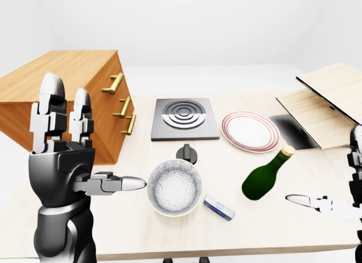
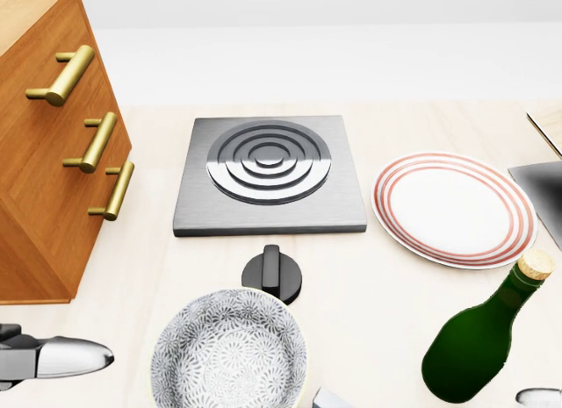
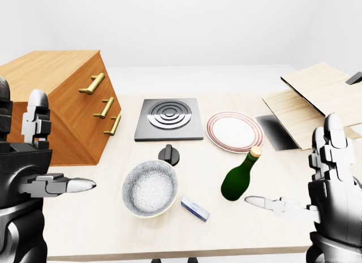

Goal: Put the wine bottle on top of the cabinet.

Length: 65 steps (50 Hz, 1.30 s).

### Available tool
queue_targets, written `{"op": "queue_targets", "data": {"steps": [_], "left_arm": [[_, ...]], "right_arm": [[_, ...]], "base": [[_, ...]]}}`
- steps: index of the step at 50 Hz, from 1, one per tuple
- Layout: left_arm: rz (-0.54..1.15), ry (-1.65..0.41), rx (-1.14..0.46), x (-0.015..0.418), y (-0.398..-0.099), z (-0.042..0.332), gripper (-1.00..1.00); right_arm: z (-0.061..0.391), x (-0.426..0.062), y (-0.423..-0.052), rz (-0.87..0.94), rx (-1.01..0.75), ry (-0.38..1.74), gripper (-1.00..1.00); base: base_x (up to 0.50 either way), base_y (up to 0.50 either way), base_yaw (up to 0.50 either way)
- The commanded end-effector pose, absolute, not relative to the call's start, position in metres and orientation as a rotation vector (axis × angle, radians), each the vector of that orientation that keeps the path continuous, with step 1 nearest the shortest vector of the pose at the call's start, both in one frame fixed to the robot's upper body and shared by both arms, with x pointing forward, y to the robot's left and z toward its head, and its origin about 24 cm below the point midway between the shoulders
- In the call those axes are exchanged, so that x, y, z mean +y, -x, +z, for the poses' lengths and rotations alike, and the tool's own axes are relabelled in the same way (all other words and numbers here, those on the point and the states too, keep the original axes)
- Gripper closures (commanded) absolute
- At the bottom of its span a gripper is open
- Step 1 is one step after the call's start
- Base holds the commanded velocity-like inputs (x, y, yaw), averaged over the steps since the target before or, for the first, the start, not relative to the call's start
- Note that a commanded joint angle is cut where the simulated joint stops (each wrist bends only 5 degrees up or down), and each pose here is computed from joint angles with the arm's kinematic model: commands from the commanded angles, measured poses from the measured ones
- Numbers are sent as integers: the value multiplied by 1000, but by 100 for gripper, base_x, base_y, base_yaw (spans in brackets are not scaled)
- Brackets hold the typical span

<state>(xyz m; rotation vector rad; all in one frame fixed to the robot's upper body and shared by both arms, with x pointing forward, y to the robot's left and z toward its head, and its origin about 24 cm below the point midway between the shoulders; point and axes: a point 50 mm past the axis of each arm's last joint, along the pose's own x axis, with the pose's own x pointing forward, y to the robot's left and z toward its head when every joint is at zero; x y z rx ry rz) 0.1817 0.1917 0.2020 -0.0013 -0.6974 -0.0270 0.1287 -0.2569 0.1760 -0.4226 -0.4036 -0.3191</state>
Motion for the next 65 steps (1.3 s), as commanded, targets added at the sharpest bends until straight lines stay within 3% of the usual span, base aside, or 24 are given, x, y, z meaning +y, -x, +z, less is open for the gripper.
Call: {"op": "queue_targets", "data": {"steps": [1,65], "left_arm": [[-29,-4,-680,192,-182,199,-100],[-39,3,-565,191,-193,177,-100]], "right_arm": [[143,-275,-139,-353,-273,315,-100],[102,-265,-203,-286,-161,170,-100]], "base": [[0,0,0],[0,0,0]]}}
